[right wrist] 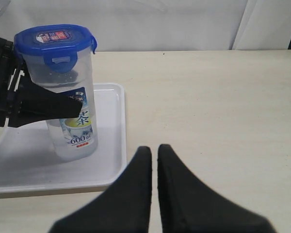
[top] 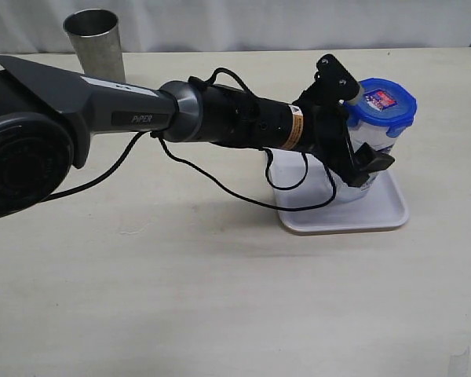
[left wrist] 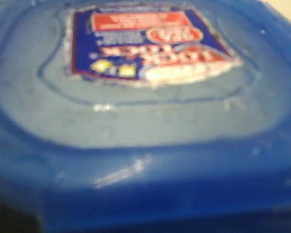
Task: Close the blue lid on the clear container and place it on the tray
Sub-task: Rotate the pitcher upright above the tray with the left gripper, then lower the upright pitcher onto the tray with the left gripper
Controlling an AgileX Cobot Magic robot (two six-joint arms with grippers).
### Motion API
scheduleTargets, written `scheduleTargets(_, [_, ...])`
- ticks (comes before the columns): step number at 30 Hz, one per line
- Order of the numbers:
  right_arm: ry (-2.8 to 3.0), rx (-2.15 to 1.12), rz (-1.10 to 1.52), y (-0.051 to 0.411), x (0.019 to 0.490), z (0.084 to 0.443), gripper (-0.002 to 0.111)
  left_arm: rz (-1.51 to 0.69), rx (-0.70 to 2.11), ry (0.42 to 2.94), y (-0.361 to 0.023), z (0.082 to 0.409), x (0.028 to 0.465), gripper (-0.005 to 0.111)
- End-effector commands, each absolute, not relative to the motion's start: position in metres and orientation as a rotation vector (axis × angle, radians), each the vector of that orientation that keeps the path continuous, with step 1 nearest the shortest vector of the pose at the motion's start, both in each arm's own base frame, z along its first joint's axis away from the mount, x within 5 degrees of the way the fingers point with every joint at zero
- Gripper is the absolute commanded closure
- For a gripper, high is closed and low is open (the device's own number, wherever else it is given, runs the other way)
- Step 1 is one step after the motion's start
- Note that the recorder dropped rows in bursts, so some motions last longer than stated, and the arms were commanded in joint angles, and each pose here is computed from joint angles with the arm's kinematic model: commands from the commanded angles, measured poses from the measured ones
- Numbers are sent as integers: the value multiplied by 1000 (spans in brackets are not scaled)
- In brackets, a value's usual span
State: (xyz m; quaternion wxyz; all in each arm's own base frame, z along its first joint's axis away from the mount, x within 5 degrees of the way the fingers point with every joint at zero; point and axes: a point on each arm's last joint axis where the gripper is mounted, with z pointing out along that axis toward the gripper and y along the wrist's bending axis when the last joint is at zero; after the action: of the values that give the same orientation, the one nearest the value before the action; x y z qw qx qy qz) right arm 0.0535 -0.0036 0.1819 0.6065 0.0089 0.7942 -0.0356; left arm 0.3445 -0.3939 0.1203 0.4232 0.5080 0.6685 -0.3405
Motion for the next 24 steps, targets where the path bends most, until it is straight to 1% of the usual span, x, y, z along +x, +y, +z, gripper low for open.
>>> scheduleTargets(1, [1830, 27, -83, -4, 53, 182, 104, -825, 1257, 1681, -393, 127, 347, 30])
scheduleTargets(10, [1830, 27, -83, -4, 53, 182, 104, -801, 1267, 1690, -392, 128, 348, 30])
scheduleTargets(16, [1830, 27, -83, -4, 53, 182, 104, -765, 1273, 1717, -388, 135, 350, 30])
scheduleTargets(24, [1830, 27, -83, -4, 53, 182, 104, -785, 1292, 1729, -385, 135, 350, 30])
